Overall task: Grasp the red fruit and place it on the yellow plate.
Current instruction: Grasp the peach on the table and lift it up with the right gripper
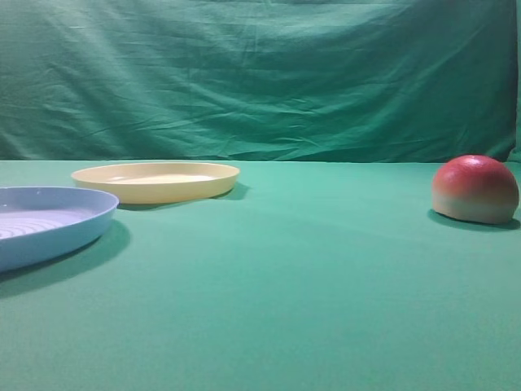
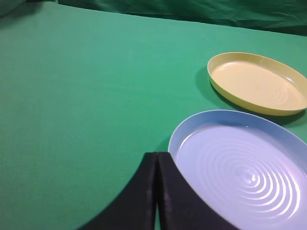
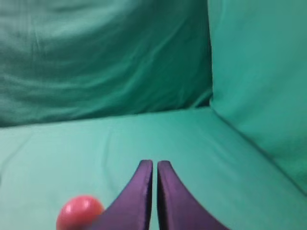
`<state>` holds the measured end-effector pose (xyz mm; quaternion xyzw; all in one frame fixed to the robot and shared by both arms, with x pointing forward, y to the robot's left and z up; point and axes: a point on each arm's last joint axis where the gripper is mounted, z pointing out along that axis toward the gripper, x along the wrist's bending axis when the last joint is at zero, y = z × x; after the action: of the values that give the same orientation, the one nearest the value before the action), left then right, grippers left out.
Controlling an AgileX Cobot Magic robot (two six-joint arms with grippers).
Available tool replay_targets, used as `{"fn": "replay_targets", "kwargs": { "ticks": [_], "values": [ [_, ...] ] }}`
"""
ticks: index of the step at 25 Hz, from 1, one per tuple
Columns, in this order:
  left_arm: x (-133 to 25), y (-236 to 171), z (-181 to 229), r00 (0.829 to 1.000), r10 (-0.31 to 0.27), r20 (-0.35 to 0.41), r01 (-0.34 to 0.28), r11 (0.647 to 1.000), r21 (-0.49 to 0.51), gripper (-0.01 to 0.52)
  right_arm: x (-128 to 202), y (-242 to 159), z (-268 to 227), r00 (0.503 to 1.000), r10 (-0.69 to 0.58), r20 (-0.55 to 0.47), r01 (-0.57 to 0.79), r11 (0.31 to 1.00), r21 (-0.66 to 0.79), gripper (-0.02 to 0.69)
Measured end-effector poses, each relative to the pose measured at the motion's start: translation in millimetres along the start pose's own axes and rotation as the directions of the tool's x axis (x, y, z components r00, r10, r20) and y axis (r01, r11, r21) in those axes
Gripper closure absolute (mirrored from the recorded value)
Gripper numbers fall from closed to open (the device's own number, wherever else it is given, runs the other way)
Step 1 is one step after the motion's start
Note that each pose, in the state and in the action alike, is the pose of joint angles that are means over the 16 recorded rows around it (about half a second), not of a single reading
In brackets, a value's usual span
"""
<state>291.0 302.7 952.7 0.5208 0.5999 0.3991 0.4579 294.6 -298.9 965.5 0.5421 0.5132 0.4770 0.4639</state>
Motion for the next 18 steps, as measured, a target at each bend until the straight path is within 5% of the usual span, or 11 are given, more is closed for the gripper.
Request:
{"fn": "replay_targets", "kwargs": {
  "ticks": [8, 18],
  "values": [
    [0.0, 0, 0, 1.000, 0.000, 0.000, 0.000, 1.000, 0.000, 0.514, 2, 34, -2, 0.998, 0.065, -0.014, -0.066, 0.995, -0.071, 0.665],
    [0.0, 0, 0, 1.000, 0.000, 0.000, 0.000, 1.000, 0.000, 0.514, 8, 75, 21, 0.997, -0.031, -0.064, 0.051, 0.946, 0.321, 0.665]
  ]
}}
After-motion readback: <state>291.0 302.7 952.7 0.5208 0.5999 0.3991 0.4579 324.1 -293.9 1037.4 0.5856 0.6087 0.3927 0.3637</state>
